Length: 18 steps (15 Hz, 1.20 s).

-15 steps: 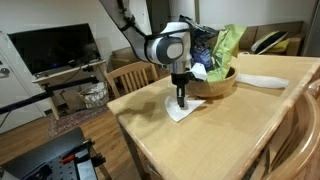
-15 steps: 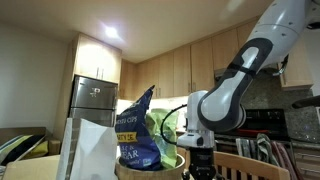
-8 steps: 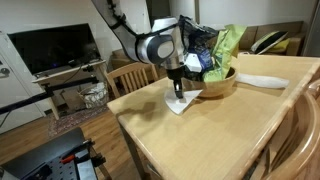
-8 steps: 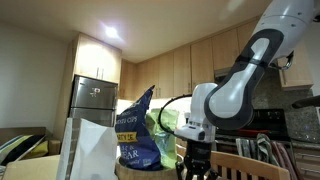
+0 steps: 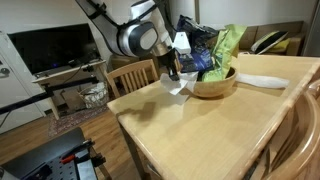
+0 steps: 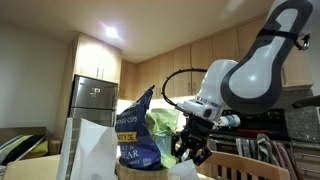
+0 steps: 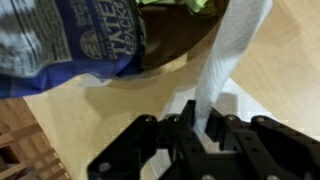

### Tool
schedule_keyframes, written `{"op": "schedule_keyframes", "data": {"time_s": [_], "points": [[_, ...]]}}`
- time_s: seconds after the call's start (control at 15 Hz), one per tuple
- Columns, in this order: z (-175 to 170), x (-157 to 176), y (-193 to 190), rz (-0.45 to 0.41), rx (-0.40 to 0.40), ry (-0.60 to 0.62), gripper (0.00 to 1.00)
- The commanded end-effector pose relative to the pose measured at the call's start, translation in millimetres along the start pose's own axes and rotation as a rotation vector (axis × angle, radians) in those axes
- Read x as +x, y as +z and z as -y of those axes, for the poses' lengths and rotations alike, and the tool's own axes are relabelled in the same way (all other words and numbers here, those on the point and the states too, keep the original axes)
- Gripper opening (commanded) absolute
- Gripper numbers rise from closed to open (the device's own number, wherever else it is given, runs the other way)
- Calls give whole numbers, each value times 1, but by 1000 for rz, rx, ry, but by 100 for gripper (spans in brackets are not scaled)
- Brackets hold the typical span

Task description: Put the paper in the bowl

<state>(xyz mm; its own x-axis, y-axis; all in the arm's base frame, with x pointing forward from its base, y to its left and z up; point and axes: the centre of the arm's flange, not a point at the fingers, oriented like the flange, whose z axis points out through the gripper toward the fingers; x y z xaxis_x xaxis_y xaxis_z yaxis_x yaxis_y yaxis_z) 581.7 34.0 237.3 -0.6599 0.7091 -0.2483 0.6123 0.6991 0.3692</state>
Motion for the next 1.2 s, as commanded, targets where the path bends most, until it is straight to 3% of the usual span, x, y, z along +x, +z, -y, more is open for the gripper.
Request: {"op": "schedule_keyframes", "data": {"time_s": [0.0, 0.53, 0.8, 1.13], "points": [[7, 2, -17, 90, -81, 63, 3], [12, -12, -42, 304, -257, 166, 3], [-7, -14, -48, 242, -308, 112, 3], [-13, -5, -24, 175, -289, 64, 3]]}}
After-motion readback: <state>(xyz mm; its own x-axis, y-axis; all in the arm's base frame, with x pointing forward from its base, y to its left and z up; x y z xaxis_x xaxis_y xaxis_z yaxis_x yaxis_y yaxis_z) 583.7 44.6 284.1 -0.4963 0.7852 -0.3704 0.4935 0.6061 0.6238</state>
